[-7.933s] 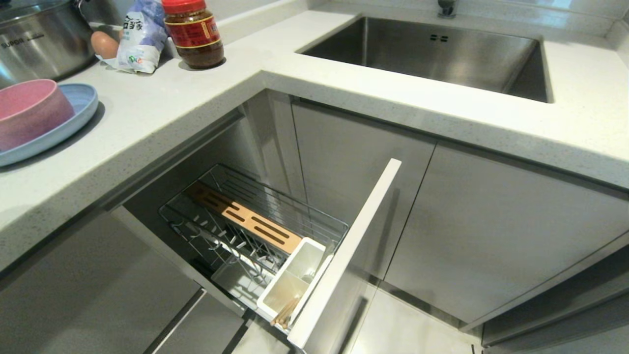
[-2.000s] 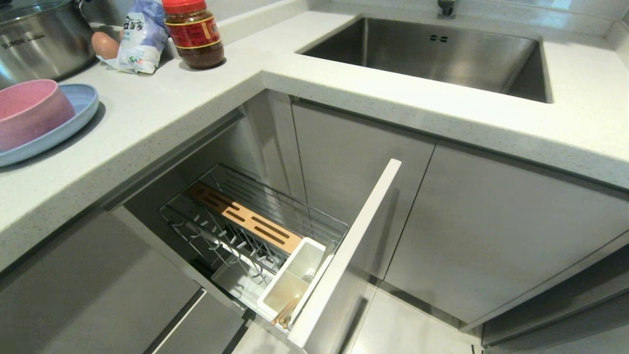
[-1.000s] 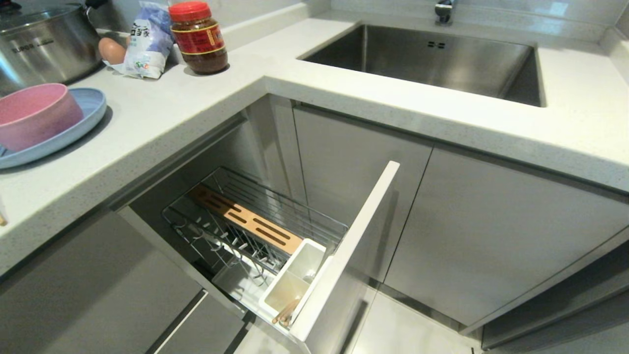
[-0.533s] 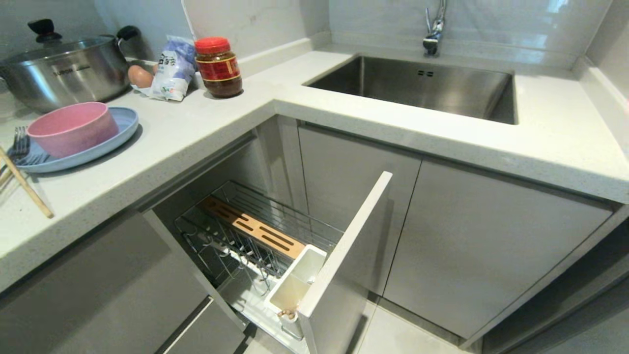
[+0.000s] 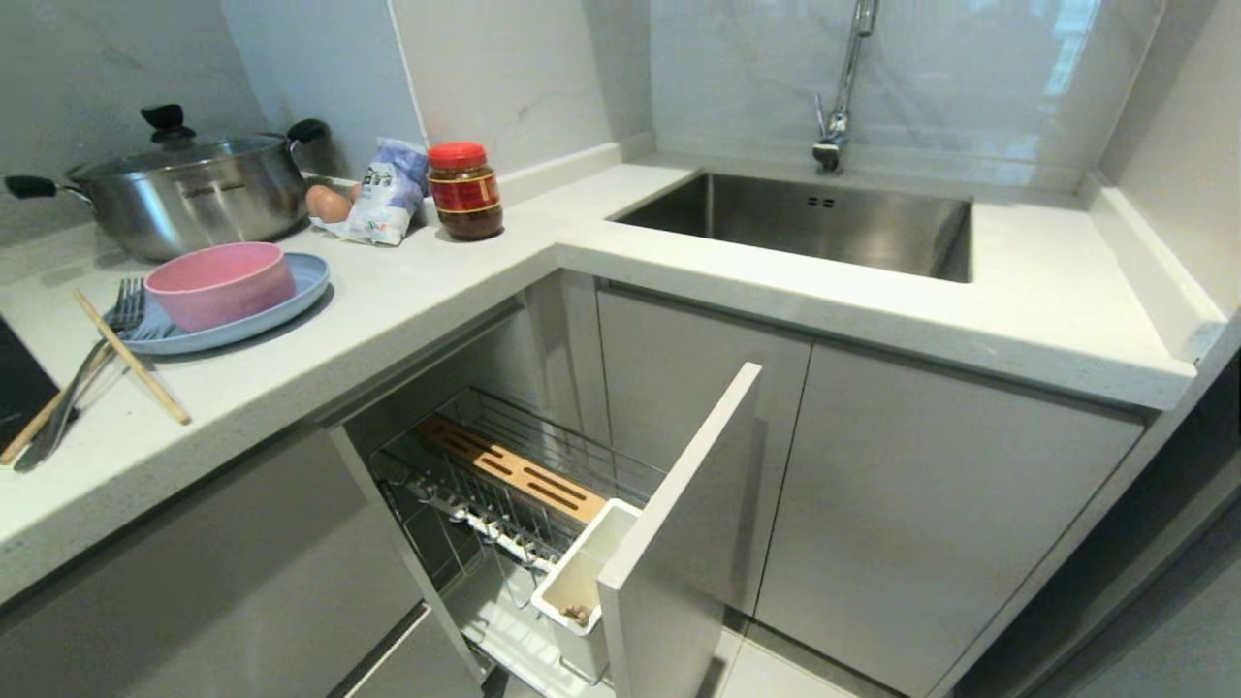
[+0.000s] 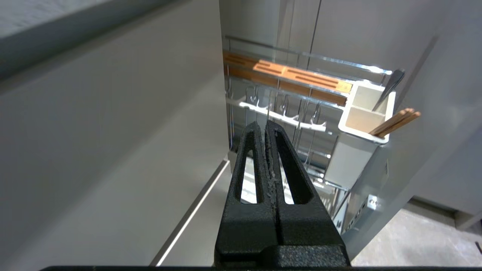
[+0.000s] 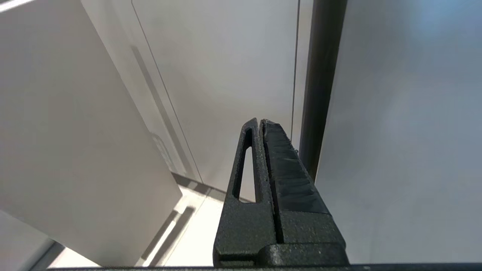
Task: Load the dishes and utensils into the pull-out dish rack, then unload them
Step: Close the cupboard
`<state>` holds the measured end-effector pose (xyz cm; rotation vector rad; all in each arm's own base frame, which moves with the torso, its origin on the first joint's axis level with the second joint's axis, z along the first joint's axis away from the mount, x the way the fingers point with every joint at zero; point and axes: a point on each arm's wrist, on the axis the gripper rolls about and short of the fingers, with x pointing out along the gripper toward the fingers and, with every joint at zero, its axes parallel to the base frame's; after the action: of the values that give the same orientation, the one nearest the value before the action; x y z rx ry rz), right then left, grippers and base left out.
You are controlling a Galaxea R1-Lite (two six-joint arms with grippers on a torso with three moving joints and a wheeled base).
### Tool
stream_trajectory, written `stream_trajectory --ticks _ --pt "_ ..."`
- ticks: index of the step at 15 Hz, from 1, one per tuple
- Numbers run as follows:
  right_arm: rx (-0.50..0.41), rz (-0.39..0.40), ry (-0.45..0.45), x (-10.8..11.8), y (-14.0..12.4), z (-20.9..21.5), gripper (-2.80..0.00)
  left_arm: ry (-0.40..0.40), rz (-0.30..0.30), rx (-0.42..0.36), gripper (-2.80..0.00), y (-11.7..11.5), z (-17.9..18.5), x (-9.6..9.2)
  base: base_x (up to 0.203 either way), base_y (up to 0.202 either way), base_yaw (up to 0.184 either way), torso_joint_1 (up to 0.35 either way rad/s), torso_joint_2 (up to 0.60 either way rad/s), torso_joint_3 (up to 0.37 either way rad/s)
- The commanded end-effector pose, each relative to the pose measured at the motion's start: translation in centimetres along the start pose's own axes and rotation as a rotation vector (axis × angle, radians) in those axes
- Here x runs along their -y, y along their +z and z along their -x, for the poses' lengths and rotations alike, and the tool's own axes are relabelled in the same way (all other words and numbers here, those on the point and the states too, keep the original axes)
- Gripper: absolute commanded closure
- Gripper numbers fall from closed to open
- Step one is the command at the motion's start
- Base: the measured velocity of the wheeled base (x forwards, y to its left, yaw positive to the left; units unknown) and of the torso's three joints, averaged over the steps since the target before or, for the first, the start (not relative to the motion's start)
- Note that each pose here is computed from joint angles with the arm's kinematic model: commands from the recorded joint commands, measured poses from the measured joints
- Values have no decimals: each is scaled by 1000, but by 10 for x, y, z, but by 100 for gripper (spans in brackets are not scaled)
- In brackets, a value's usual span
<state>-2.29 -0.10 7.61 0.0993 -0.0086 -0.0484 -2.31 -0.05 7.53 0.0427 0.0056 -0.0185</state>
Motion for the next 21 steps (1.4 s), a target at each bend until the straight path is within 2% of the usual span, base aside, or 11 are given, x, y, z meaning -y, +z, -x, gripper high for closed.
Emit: stream_trajectory --ticks 1,16,21 --pt "5 -1 0 0 0 0 0 0 1 -2 0 0 0 0 0 0 0 0 0 213" --pt "5 -1 0 0 0 0 0 0 1 -3 0 0 0 0 0 0 0 2 1 201" --pt "5 -1 0 0 0 0 0 10 11 0 0 0 0 0 0 0 0 4 2 37"
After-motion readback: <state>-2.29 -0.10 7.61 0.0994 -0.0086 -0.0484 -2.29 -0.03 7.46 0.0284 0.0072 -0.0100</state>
